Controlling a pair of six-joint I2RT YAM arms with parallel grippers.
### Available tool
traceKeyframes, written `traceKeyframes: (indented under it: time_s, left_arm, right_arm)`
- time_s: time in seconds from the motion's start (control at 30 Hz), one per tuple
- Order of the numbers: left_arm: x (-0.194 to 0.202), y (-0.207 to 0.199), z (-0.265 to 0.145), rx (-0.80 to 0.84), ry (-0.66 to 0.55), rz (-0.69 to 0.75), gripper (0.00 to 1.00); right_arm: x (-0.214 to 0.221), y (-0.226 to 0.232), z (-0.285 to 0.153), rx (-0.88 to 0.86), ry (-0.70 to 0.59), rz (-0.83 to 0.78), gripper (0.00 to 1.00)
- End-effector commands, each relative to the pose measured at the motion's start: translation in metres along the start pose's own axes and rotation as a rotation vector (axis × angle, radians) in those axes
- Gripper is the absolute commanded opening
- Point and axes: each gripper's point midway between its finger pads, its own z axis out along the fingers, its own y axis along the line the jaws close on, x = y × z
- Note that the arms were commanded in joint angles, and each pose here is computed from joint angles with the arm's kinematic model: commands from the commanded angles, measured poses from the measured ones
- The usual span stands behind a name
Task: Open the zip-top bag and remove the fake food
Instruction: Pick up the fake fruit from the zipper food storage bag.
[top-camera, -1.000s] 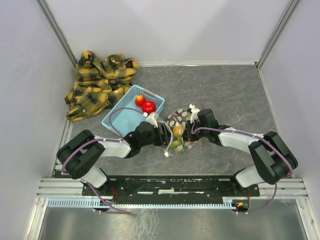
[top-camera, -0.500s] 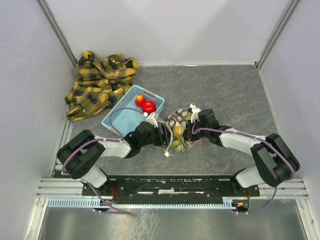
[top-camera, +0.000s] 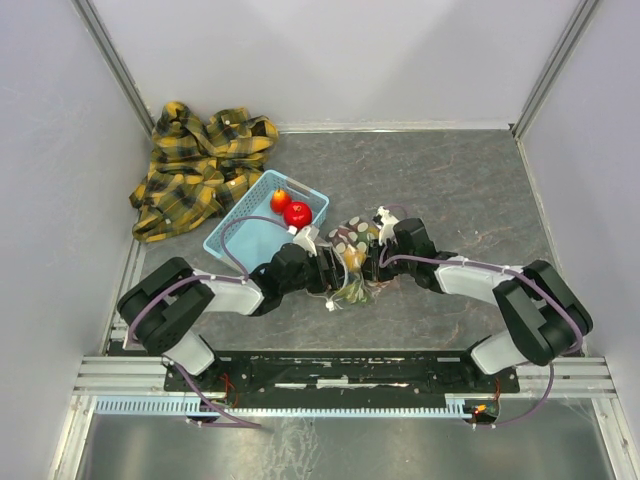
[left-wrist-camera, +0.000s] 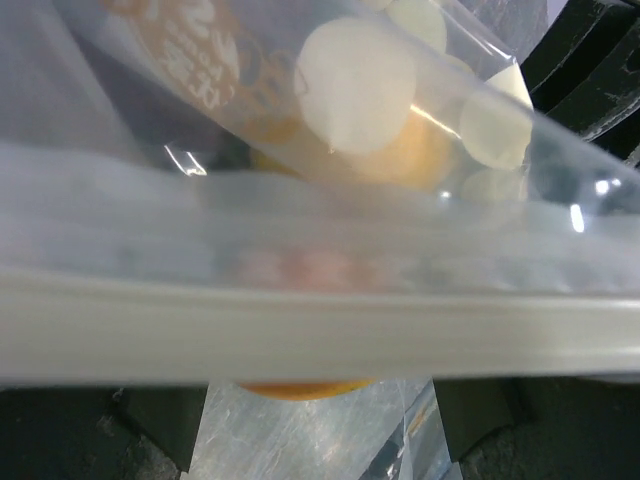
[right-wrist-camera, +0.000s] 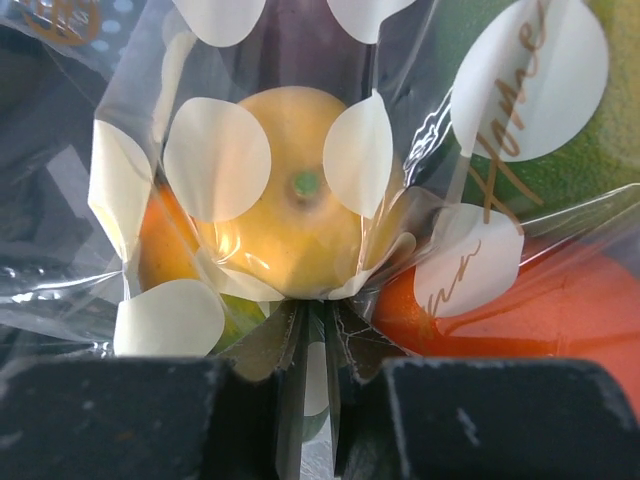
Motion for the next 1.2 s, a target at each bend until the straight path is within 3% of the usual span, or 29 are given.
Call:
traceKeyframes:
  time_s: [0.0,0.17,0.47,0.73,1.17]
  left_arm:
    - [-0.012,-0.036,0.004,0.126,-0.021,-0.018,0.86]
    - [-0.014,-0.037,0.003,0.132,-0.03,-0.023,0.79]
    - [-0.017,-0.039,-0.006,0.134,-0.057,-0.022,0.49]
    - [-0.02,-0.038,-0.012,0.122,-0.064,0.003,0.48]
    - [-0.031,-0.025,-0.023,0.033,-0.106,0.052,0.43]
  right_arm:
    - [-0.02,0.029,0.007,-0.119,-0.06,-0.017,0.18]
    - [-0.022,0.027,0.005,-0.1,-0.066,-0.03,0.18]
    - [-0.023,-0.005,-0.012,0.107,-0.085,-0.049,0.18]
    - [-0.028,-0.027,-0.026,0.228,-0.136,-0.036,0.18]
    - [-0.027,-0.037,-0.036,0.276,-0.158,-0.028,0.18]
